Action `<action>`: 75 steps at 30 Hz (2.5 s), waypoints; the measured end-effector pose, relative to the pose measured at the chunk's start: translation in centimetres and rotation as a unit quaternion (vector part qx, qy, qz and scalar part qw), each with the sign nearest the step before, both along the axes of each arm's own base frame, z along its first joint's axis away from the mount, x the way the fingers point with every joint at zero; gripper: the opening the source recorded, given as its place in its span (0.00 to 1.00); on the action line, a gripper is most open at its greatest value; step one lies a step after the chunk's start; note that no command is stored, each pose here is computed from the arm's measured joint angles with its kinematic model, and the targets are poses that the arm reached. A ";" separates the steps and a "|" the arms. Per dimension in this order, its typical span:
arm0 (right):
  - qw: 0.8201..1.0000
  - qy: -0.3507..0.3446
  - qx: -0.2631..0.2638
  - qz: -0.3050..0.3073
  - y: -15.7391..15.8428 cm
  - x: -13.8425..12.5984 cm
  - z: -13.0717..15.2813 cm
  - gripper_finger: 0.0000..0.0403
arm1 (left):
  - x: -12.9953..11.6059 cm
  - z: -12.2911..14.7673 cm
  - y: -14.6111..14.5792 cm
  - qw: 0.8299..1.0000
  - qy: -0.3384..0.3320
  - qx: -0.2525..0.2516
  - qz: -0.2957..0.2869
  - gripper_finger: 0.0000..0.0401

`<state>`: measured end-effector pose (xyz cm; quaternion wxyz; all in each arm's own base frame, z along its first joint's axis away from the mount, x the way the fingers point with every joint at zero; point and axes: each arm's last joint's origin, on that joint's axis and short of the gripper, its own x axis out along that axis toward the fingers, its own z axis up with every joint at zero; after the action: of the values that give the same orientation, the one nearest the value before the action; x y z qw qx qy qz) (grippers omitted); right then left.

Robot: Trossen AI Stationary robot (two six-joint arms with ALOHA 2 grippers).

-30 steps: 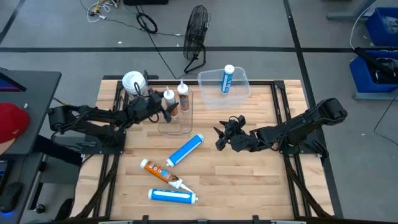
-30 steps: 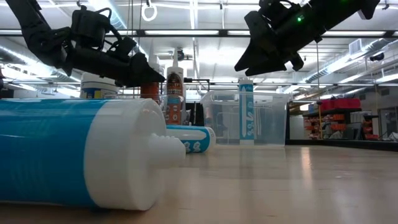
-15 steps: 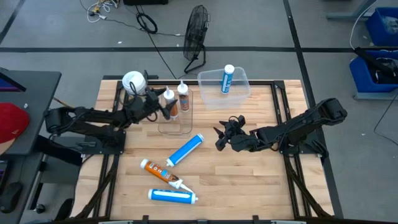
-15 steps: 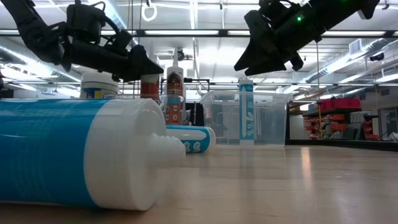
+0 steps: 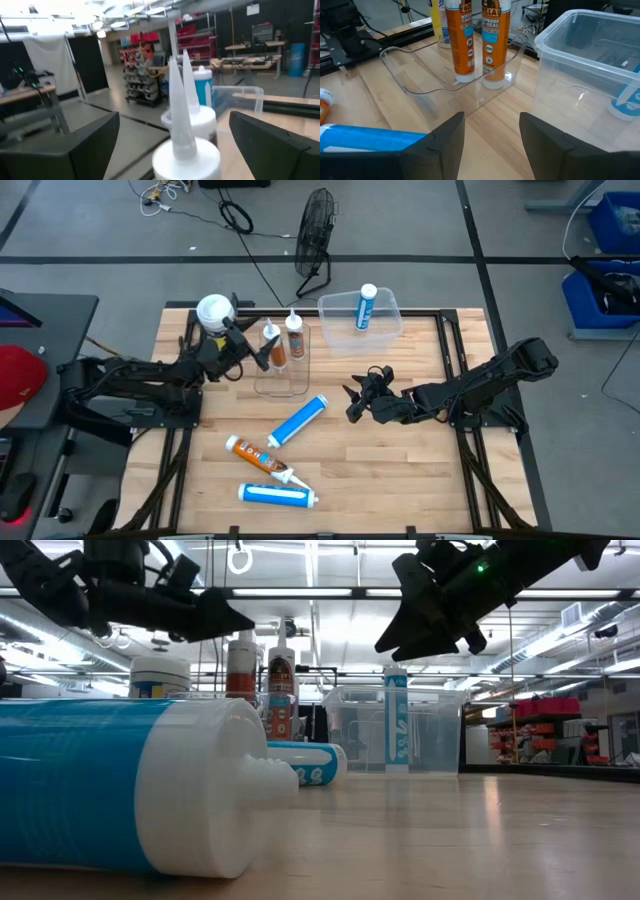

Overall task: Pick & place silicon tubes, Sealant and Lysol wipes
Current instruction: Put the orange sealant into the transparent bin

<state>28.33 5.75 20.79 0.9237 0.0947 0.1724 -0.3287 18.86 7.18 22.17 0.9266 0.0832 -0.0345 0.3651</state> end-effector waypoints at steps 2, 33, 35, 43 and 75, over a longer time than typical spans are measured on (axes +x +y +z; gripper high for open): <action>1.000 -0.001 0.001 0.002 0.0 0.0 0.0 0.48 | -0.2 0.5 -0.2 1.000 -0.005 0.012 0.003 0.95; 0.995 0.032 0.019 0.087 0.6 0.1 -0.2 0.48 | -3.9 2.9 -14.7 0.898 0.313 0.006 -0.310 0.91; 0.995 0.031 0.021 0.089 0.6 0.2 -0.2 0.48 | -4.1 2.6 -15.2 0.878 0.358 -0.016 -0.316 0.91; 0.993 0.026 0.035 0.110 0.7 0.3 -0.1 0.48 | -4.2 0.6 -16.9 0.788 0.470 -0.130 -0.376 0.91; 0.985 0.017 0.094 0.145 0.9 0.4 -0.2 0.57 | -0.4 -6.0 -16.6 0.648 0.648 -0.184 -0.355 0.91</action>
<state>28.75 6.65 20.64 0.9457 0.1494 0.2298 -0.1748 18.47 -9.38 16.20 0.7677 0.1077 0.6158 -0.1404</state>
